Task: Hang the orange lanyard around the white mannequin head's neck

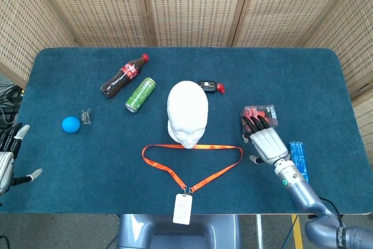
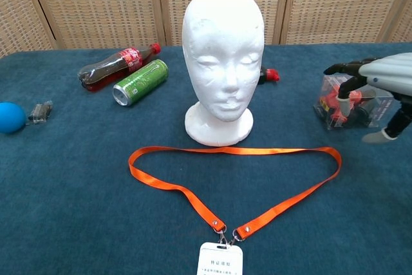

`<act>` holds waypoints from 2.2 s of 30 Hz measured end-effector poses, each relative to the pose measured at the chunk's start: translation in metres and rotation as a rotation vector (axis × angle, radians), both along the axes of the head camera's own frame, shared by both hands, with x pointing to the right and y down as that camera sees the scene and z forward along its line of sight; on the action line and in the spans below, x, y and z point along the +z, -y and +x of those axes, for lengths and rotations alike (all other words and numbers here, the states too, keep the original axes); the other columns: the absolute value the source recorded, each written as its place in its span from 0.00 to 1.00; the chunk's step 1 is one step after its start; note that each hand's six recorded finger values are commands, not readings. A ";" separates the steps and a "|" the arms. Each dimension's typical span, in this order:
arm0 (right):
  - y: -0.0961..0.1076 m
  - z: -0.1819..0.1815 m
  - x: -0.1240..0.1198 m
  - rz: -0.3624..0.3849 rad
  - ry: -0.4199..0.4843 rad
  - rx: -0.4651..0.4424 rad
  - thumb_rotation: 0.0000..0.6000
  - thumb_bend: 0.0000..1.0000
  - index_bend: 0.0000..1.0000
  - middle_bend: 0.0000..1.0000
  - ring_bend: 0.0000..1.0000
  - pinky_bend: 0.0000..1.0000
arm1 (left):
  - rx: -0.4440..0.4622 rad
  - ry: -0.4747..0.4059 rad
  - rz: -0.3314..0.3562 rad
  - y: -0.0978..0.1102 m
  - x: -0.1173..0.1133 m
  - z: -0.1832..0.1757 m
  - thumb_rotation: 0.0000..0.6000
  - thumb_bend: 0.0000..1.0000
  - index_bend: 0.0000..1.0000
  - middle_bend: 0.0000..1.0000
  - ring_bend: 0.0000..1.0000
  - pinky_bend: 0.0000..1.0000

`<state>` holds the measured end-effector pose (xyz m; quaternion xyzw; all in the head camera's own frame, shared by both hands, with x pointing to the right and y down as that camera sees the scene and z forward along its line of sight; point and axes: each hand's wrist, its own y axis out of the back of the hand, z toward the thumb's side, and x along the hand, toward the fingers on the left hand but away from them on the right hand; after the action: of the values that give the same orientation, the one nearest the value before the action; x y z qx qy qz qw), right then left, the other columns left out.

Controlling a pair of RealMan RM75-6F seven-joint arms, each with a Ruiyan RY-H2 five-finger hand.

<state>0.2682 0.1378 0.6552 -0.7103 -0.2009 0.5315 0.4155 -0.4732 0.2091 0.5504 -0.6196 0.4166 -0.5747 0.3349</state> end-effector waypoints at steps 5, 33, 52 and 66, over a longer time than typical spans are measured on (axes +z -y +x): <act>0.001 -0.020 0.023 0.018 -0.036 -0.041 1.00 0.46 0.49 0.00 0.00 0.00 | -0.007 0.002 -0.005 0.001 0.002 -0.001 1.00 0.00 0.00 0.00 0.00 0.00; -0.010 -0.045 0.076 0.017 -0.242 -0.147 1.00 0.55 0.53 0.00 0.00 0.00 | -0.019 -0.004 -0.009 0.003 0.003 -0.005 1.00 0.00 0.00 0.00 0.00 0.00; -0.014 -0.046 0.073 0.042 -0.195 -0.140 1.00 0.68 0.64 0.00 0.00 0.00 | -0.012 -0.003 -0.017 0.003 0.006 -0.004 1.00 0.00 0.00 0.00 0.00 0.00; -0.016 -0.037 0.050 0.001 -0.043 -0.048 1.00 0.68 0.66 0.00 0.00 0.00 | 0.127 -0.047 -0.042 0.018 0.032 0.048 1.00 0.00 0.06 0.00 0.00 0.00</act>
<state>0.2309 0.1535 0.7053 -0.7030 -0.1753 0.5364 0.4328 -0.4252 0.1915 0.5825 -0.6649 0.3720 -0.5465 0.3477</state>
